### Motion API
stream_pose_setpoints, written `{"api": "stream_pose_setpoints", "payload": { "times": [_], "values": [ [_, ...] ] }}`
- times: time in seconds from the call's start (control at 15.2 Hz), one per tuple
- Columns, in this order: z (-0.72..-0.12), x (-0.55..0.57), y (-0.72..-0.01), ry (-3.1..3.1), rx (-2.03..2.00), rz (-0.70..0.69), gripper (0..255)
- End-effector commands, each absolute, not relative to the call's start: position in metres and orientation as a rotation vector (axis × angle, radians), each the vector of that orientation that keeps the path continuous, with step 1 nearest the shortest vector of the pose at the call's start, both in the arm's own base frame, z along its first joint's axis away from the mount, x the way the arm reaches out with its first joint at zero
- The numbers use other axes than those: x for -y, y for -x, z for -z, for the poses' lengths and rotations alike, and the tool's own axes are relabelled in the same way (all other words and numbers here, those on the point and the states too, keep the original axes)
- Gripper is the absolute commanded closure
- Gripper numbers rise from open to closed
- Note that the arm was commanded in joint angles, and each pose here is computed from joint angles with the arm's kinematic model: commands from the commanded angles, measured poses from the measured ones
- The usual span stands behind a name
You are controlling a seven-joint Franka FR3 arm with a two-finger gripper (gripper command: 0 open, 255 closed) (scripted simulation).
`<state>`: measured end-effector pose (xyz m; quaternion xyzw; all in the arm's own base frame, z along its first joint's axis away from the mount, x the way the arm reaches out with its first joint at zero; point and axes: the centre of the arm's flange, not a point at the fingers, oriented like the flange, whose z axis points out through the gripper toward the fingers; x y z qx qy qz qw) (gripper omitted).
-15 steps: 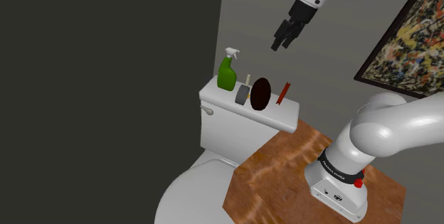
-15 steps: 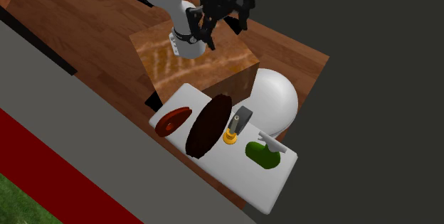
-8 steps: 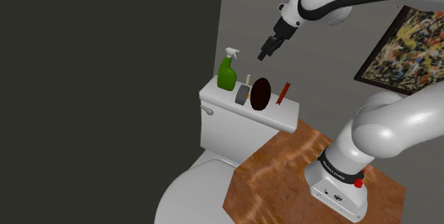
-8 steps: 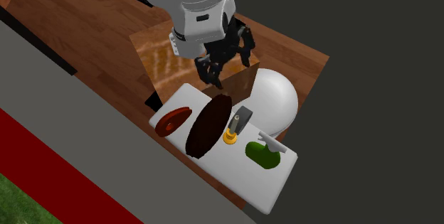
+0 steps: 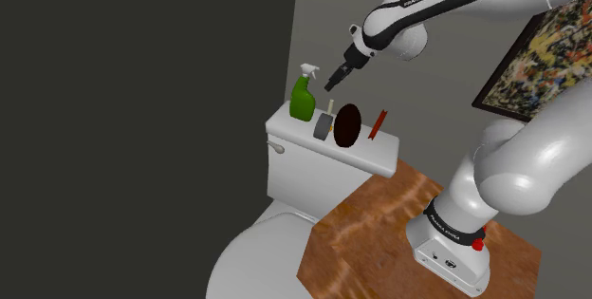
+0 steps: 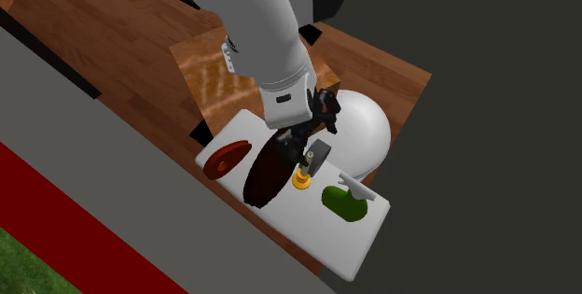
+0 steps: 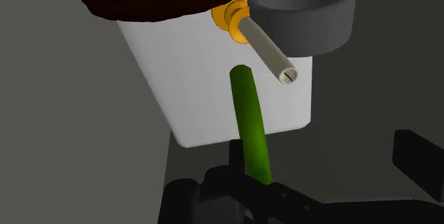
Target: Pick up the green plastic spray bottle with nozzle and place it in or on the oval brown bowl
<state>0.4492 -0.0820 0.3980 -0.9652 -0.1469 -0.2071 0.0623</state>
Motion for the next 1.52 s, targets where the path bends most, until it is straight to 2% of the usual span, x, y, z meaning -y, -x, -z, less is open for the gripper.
{"api": "stream_pose_setpoints", "payload": {
  "times": [0.0,0.33,0.86,1.32,1.39,1.45],
  "values": [
    [-0.38,0.087,-0.469,2.906,0.495,0.671,0],
    [-0.341,0.093,-0.511,2.863,0.602,0.759,0],
    [-0.306,0.085,-0.529,2.863,0.602,0.759,0],
    [-0.306,0.085,-0.529,2.863,0.602,0.759,0],
    [-0.306,0.085,-0.529,2.863,0.602,0.759,255],
    [-0.306,0.085,-0.529,2.863,0.602,0.759,255]
  ]
}}
